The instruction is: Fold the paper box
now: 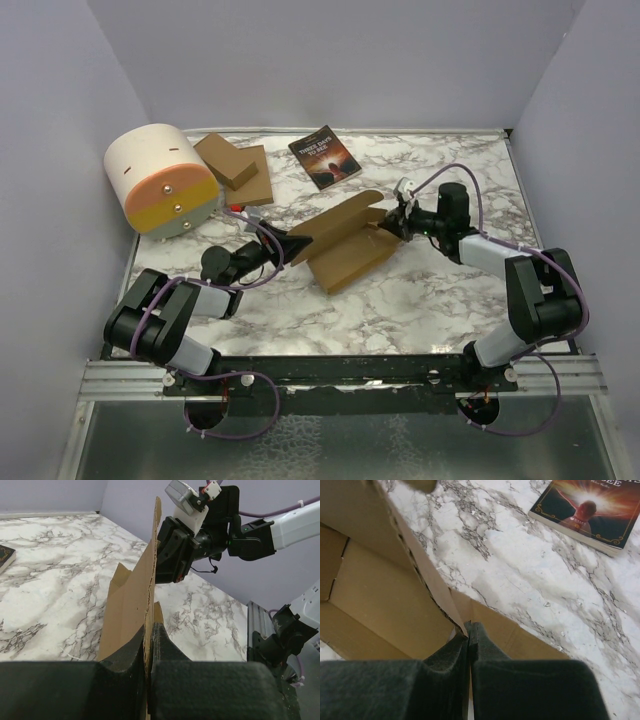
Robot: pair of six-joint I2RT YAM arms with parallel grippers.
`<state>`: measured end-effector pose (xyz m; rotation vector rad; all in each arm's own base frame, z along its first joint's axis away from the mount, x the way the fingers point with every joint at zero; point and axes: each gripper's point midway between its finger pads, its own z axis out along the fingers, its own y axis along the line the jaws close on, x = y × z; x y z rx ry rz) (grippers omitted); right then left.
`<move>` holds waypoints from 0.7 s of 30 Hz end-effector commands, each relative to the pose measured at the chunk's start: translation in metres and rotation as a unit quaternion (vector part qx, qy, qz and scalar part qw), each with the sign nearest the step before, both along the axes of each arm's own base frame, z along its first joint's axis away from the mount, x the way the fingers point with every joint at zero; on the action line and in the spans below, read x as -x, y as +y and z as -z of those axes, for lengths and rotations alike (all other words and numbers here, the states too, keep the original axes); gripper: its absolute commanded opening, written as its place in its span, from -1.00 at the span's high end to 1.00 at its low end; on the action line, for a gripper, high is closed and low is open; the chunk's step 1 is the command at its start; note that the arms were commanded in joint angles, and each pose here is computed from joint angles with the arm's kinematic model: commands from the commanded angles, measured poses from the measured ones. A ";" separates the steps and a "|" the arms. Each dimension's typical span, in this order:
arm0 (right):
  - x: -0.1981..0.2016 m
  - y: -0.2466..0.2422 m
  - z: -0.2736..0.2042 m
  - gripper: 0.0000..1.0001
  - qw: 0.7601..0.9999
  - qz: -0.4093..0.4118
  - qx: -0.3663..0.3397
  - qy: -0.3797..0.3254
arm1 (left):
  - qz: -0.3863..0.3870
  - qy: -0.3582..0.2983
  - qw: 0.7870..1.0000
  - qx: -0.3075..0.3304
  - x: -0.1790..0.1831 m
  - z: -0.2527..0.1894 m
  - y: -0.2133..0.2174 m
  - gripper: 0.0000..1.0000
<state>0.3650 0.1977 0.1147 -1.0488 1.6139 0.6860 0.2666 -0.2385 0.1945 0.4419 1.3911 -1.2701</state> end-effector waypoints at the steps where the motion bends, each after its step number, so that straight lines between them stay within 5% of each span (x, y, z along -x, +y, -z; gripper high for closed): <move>1: 0.022 0.015 -0.004 0.98 0.998 -0.057 -0.014 -0.003 | 0.000 -0.107 0.993 0.049 0.009 -0.051 0.002 1.00; 11: 0.020 0.022 -0.015 0.95 0.996 -0.021 -0.072 0.054 | -0.008 -0.097 0.994 0.055 0.007 -0.050 0.003 1.00; 21: -0.011 0.007 0.001 0.90 0.979 0.120 -0.113 0.121 | 0.001 -0.091 0.994 0.061 0.009 -0.050 0.002 1.00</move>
